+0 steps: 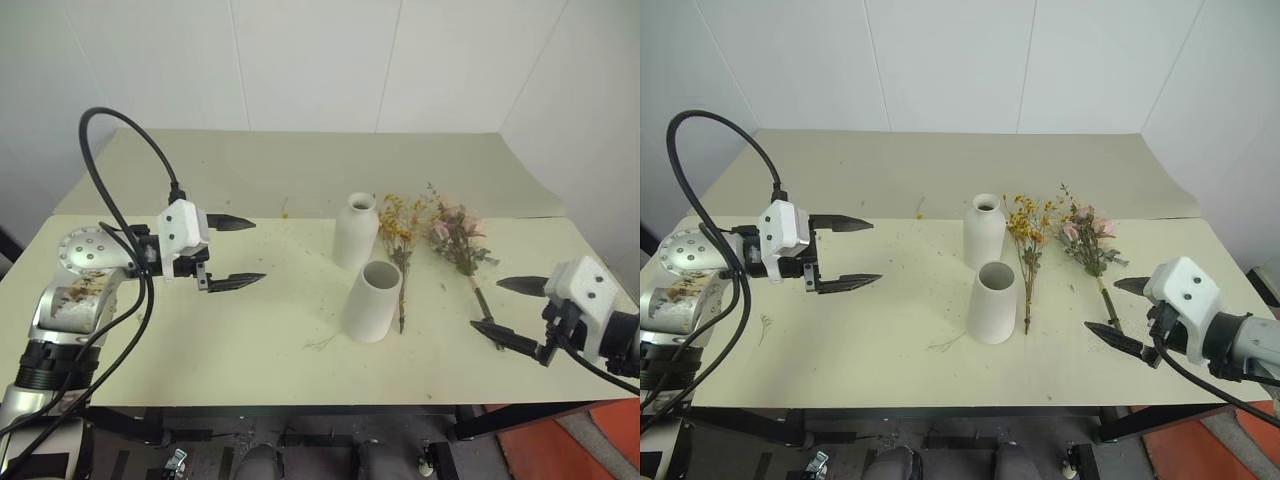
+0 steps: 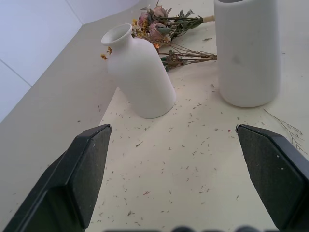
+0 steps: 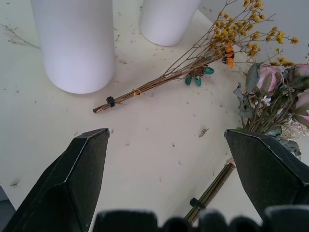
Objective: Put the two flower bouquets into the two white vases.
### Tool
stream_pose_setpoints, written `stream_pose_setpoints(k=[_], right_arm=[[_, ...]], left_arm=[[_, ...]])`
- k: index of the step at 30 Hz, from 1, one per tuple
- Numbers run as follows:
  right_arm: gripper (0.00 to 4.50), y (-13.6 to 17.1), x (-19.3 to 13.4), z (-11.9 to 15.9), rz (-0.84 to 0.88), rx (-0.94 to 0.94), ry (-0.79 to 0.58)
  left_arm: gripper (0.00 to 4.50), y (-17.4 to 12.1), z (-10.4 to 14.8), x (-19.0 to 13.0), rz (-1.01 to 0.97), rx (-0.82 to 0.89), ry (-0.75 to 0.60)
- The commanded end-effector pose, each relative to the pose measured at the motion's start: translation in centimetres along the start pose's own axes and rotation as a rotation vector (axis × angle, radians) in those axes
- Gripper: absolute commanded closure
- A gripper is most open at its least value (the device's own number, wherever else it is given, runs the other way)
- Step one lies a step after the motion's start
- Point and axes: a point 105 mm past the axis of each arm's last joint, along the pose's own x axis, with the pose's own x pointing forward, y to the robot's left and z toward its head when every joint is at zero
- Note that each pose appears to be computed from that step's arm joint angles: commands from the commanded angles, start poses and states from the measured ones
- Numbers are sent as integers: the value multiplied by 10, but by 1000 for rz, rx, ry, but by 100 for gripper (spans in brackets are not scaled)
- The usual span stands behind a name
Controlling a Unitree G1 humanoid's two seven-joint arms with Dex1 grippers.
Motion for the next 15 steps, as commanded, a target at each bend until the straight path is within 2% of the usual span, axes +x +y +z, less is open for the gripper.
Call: stream_pose_setpoints(k=[1,6,9,12,15], right_arm=[[3,-6,-8,8,-72,-8,-15],[3,-14,-13,11,-161,-20,-26],[3,-22,-17,22,-231,-36,-73],[3,-31,-15,31,-248,-47,-56],[3,-54,-2,10,-282,66,114]], left_arm=[[0,5,12,0,2,49,-23],[0,6,11,-2,1,49,-16],[0,7,10,-5,7,47,-12],[0,8,15,-2,9,54,-41],[0,9,28,14,-23,76,-109]])
